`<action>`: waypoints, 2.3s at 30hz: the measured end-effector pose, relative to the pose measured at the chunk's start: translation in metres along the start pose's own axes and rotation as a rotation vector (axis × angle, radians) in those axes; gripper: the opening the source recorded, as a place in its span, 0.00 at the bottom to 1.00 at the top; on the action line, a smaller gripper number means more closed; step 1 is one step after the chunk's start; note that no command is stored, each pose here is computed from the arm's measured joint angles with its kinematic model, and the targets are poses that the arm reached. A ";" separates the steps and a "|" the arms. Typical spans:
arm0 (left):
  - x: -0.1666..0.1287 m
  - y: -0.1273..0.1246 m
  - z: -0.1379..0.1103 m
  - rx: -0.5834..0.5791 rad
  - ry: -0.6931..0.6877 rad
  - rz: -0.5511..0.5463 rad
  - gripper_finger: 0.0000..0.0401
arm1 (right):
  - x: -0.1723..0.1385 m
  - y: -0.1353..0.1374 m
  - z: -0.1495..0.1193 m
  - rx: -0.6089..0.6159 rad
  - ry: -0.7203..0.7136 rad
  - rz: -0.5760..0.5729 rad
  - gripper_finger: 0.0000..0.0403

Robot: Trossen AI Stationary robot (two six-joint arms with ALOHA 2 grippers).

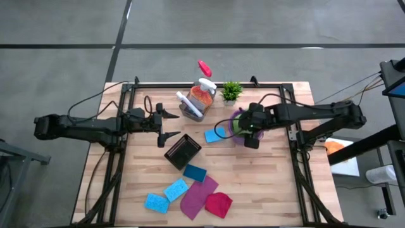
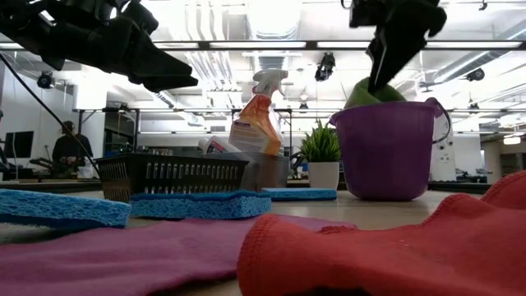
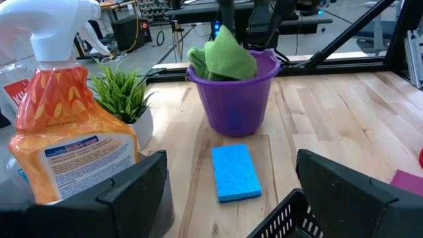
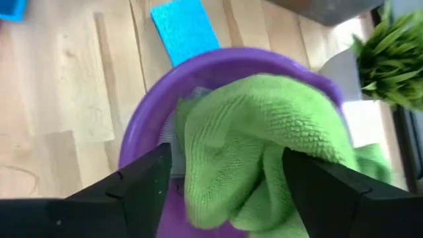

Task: Pick & Place Kitchen Items
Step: Put the green microfiber cloth into the violet bucket, then put the red microfiber cloth into the violet bucket

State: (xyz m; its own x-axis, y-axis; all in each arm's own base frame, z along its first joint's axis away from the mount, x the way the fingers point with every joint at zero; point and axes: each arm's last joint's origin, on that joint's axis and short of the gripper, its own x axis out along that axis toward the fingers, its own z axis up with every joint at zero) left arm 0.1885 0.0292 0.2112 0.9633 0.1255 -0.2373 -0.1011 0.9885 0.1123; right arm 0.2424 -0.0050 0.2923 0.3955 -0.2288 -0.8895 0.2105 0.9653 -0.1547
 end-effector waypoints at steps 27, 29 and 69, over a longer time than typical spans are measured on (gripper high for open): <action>0.000 -0.004 0.002 -0.022 -0.020 -0.043 0.84 | -0.013 0.097 0.015 -0.143 -0.431 0.416 0.72; 0.000 -0.004 0.002 -0.022 -0.020 -0.043 0.84 | -0.005 0.115 0.012 -0.114 -0.387 0.449 0.72; 0.000 -0.004 0.002 -0.002 -0.020 -0.043 0.84 | 0.086 0.308 -0.025 -0.358 0.052 0.121 0.72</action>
State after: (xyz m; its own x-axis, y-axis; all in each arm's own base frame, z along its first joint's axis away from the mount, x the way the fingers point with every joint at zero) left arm 0.1895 0.0248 0.2127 0.9716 0.0812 -0.2221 -0.0601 0.9932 0.1001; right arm 0.3191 0.2757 0.1572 0.3502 -0.1123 -0.9299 -0.1646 0.9700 -0.1791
